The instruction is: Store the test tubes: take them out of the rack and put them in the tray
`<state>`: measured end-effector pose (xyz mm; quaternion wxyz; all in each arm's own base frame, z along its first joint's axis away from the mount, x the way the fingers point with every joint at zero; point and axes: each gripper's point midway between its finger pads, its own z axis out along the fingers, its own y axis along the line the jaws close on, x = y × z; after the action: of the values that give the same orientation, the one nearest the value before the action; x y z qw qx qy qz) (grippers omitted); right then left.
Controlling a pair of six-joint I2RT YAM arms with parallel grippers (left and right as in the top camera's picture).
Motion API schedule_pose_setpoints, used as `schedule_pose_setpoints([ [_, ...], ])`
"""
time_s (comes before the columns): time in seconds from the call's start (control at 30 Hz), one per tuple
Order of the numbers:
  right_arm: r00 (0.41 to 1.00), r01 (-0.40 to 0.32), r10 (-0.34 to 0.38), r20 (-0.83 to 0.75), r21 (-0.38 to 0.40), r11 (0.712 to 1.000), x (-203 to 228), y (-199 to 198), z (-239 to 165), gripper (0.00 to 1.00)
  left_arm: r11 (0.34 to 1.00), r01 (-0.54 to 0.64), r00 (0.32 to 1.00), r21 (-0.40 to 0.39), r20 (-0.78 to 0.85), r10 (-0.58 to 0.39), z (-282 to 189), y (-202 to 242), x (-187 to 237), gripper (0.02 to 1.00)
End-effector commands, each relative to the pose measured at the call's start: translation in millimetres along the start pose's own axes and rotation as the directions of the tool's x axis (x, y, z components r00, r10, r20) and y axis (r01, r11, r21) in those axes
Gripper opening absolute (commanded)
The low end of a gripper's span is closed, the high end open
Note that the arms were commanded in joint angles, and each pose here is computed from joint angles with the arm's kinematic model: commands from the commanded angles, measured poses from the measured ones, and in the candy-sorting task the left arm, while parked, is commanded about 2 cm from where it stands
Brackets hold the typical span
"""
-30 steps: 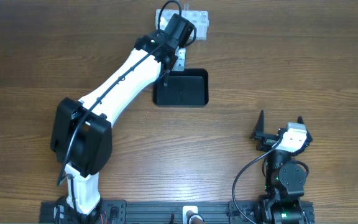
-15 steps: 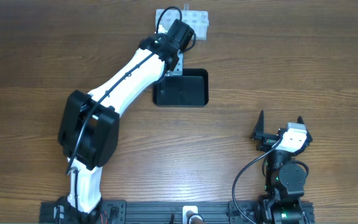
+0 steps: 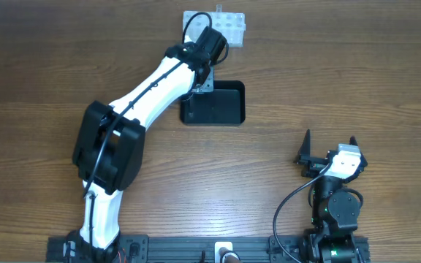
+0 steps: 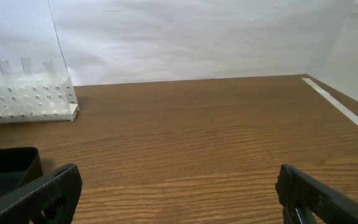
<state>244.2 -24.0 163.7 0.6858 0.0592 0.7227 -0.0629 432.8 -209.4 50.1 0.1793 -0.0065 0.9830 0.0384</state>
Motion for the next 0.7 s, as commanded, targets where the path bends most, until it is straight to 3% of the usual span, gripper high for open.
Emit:
schedule_pose_setpoints([
  [0.03,1.000,0.002,-0.002,-0.003,0.016,1.000,2.2,-2.6,0.1,0.991,1.000,0.010,0.998,-0.001,-0.056,-0.010,16.1,0.9,12.5,0.091],
  [0.23,1.000,0.002,-0.002,-0.003,0.016,1.000,2.1,-2.6,0.1,0.991,1.000,0.009,0.996,-0.002,-0.086,-0.009,16.0,3.4,18.6,0.183],
  [0.43,1.000,0.002,-0.002,-0.003,0.016,1.000,2.2,-2.6,0.1,0.991,1.000,0.015,0.998,0.009,-0.065,-0.015,7.4,3.2,12.8,0.380],
  [0.47,1.000,0.002,-0.002,-0.003,0.016,1.000,2.1,-2.6,0.1,0.991,1.000,0.019,0.999,0.017,-0.051,-0.018,1.4,2.8,8.9,0.432],
  [0.6,1.000,0.002,-0.002,-0.003,0.016,1.000,2.1,-2.6,0.1,0.993,0.998,0.049,0.996,0.037,0.069,-0.051,-38.0,5.9,-25.3,0.492],
  [0.7,1.000,0.002,-0.002,-0.003,0.016,1.000,2.1,-2.6,0.1,0.991,0.996,0.083,0.976,0.038,0.201,-0.089,-73.1,9.5,-62.9,0.649],
])
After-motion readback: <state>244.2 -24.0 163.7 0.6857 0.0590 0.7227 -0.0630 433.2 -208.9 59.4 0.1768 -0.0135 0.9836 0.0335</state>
